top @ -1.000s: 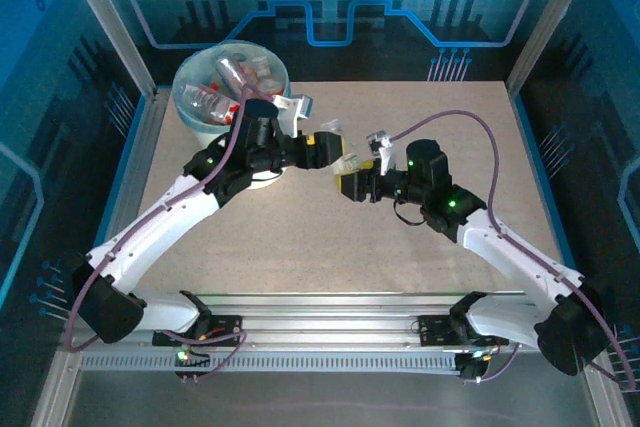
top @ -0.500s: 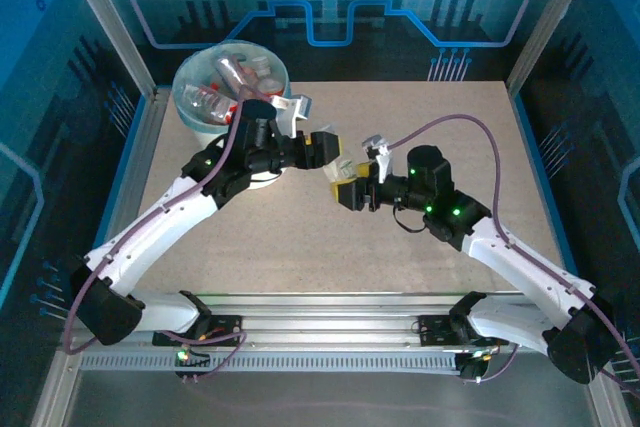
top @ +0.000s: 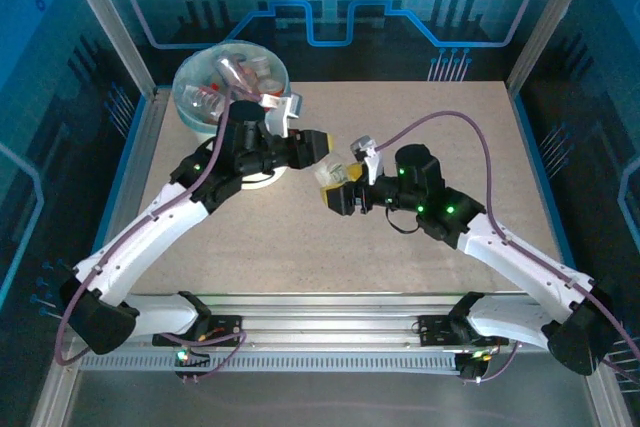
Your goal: Put the plastic bottles in the bin
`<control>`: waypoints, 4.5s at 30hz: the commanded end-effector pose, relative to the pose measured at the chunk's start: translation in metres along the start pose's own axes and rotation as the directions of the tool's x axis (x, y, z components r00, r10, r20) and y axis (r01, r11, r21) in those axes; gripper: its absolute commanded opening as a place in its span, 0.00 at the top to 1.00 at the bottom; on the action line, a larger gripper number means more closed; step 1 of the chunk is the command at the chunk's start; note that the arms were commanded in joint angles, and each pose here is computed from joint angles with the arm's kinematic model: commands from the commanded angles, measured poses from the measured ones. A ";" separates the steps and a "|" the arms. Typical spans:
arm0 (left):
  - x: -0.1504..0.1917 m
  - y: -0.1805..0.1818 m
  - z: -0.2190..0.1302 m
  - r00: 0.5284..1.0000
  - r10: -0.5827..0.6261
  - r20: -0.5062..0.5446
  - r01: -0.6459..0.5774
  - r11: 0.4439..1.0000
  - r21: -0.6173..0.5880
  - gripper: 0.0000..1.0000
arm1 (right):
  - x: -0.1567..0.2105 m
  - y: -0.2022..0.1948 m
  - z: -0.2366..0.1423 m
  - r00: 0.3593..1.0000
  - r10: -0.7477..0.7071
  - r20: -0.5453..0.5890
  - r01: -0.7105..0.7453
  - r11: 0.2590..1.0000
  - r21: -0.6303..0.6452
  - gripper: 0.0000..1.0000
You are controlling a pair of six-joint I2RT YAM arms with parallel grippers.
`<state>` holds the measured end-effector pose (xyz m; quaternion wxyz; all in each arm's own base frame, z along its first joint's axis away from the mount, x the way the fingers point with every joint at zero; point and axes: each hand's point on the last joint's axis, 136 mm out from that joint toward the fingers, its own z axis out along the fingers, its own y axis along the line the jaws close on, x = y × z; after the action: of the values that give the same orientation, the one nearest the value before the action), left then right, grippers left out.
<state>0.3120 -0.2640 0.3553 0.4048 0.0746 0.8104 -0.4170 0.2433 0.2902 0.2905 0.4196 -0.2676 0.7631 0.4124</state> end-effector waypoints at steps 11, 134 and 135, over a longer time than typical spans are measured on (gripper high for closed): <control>-0.153 0.045 -0.112 0.837 0.139 0.530 0.009 0.964 -0.267 1.00 | -0.037 -0.003 -0.022 0.996 -0.007 0.092 -0.006 0.991 0.134 0.12; 0.076 0.359 -0.086 0.846 0.446 0.291 -0.070 0.635 -0.769 0.10 | 0.107 -0.329 -0.101 0.988 -0.138 0.073 0.025 0.599 0.800 0.10; 0.075 0.363 -0.084 0.847 0.449 0.284 -0.071 0.626 -0.777 0.08 | 0.108 -0.332 -0.103 0.990 -0.121 0.071 0.013 0.584 0.811 0.09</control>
<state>0.3571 0.0214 0.0700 0.5722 -0.0951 0.8139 0.0330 0.3848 0.0289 0.0735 0.5174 -0.0568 0.8536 0.0221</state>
